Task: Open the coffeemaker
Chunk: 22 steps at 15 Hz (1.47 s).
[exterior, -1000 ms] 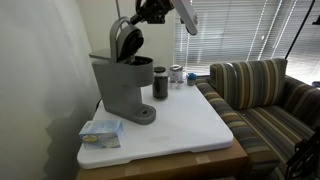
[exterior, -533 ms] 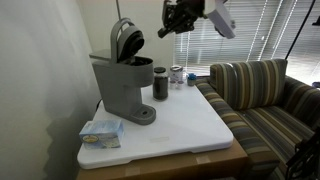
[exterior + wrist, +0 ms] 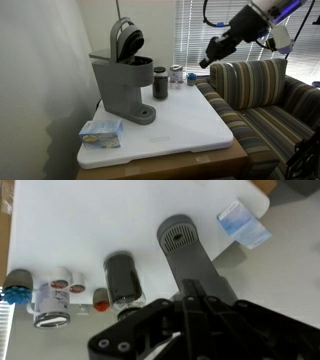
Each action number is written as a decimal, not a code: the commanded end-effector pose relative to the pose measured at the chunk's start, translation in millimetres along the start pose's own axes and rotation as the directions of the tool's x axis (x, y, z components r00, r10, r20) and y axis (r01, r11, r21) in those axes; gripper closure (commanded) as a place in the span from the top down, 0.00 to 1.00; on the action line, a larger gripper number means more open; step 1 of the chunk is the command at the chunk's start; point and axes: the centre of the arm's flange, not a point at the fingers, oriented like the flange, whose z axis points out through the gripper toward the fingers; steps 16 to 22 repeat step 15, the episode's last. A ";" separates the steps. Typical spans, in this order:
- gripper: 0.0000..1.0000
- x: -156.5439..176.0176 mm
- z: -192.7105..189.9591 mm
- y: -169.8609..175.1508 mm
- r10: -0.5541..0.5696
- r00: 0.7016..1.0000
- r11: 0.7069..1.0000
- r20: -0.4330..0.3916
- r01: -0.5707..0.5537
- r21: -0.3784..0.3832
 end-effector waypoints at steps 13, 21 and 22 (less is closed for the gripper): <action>0.89 3.3 -25.3 45.7 -0.168 0.952 0.986 0.256 0.161 0.045; 0.92 -1.3 -18.9 45.1 -0.170 0.947 0.985 0.272 0.164 0.046; 0.92 -1.3 -18.9 45.1 -0.170 0.947 0.985 0.272 0.164 0.046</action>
